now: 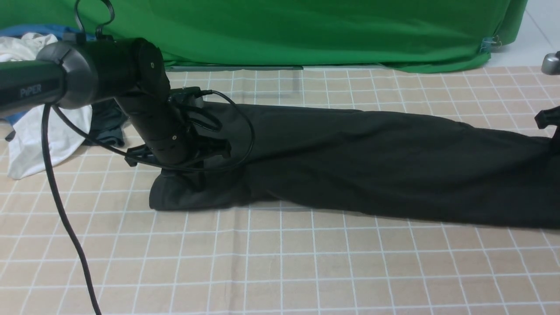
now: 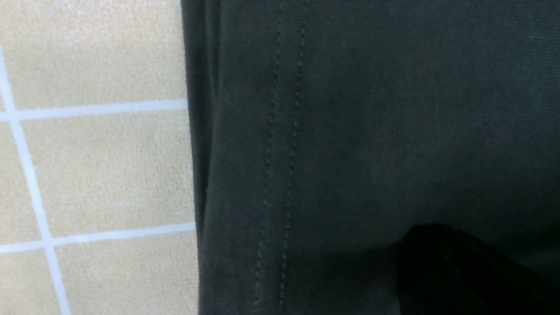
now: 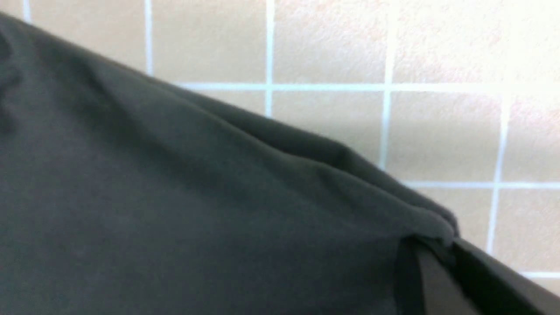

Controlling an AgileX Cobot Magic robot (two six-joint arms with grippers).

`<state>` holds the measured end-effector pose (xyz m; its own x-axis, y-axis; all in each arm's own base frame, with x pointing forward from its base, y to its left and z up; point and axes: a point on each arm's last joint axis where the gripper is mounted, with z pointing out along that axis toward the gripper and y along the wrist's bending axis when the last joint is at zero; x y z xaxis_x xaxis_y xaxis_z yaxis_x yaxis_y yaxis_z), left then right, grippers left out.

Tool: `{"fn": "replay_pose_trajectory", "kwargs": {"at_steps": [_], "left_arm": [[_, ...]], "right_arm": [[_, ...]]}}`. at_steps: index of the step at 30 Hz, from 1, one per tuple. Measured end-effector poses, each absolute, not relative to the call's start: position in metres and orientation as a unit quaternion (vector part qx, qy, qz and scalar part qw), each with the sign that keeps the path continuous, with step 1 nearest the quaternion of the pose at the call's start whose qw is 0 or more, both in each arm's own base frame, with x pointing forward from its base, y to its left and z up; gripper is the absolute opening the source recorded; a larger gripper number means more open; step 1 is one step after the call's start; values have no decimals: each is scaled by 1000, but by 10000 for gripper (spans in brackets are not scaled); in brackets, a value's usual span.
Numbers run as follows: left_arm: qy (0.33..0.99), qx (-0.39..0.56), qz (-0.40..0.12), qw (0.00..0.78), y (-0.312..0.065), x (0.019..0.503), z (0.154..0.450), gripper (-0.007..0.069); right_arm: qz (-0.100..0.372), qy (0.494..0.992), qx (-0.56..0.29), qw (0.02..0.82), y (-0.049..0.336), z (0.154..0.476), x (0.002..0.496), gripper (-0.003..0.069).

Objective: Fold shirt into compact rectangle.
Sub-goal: 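Pull the folded dark garment lengthwise by its ends to straighten it flat on the table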

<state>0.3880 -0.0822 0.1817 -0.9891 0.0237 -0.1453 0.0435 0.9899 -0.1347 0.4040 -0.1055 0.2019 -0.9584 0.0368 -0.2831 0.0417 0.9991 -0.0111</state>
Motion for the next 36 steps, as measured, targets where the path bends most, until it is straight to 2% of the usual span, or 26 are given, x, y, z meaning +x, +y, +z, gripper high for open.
{"fn": "replay_pose_trajectory", "kwargs": {"at_steps": [5, 7, 11, 12, 13, 14, 15, 17, 18, 19, 21, 22, 23, 24, 29, 31, 36], "left_arm": [[995, 17, -69, 72, -82, 388, 182, 10], [995, 17, -69, 76, -82, 389, 182, 10], [994, 20, -65, 91, -81, 388, 191, 10], [993, 20, -63, 94, -80, 388, 193, 10], [992, 17, -56, 110, -78, 387, 202, 10], [991, 11, -53, 119, -77, 386, 208, 10], [990, 7, -48, 132, -76, 384, 217, 10], [987, 5, -44, 155, -73, 378, 237, 10], [986, 2, -44, 163, -71, 370, 248, 10], [985, 0, -45, 169, -70, 364, 255, 10], [984, -6, -44, 173, -68, 354, 261, 10], [984, -6, -43, 172, -67, 352, 262, 10], [985, -14, -38, 170, -64, 344, 260, 10], [986, -20, -34, 165, -62, 337, 255, 11], [989, -41, -14, 139, -57, 327, 231, 16], [987, -64, -5, 151, -55, 329, 223, 46], [978, -66, -4, 198, -55, 341, 218, 200]], "right_arm": [[-26, 987, 13, 156, -109, 196, 409, 83], [-40, 985, 14, 170, -112, 191, 414, 145], [-48, 983, 41, 172, -115, 196, 416, 356], [-47, 984, 44, 169, -115, 197, 415, 365], [-42, 986, 51, 152, -114, 203, 413, 417], [-40, 987, 56, 142, -113, 208, 411, 434], [-36, 989, 59, 129, -110, 215, 408, 433], [-31, 992, 58, 112, -104, 231, 401, 384], [-26, 993, 53, 103, -97, 244, 394, 295], [-26, 993, 49, 106, -93, 252, 391, 253], [-20, 993, 40, 113, -82, 270, 381, 118], [-20, 992, 38, 117, -81, 274, 378, 108], [-21, 991, 29, 126, -72, 285, 369, 60], [-16, 990, 22, 140, -62, 298, 359, 42], [-3, 984, -1, 177, -36, 316, 327, 36], [4, 981, -9, 192, -26, 316, 312, 36], [7, 980, -15, 199, -20, 308, 301, 36]]}}
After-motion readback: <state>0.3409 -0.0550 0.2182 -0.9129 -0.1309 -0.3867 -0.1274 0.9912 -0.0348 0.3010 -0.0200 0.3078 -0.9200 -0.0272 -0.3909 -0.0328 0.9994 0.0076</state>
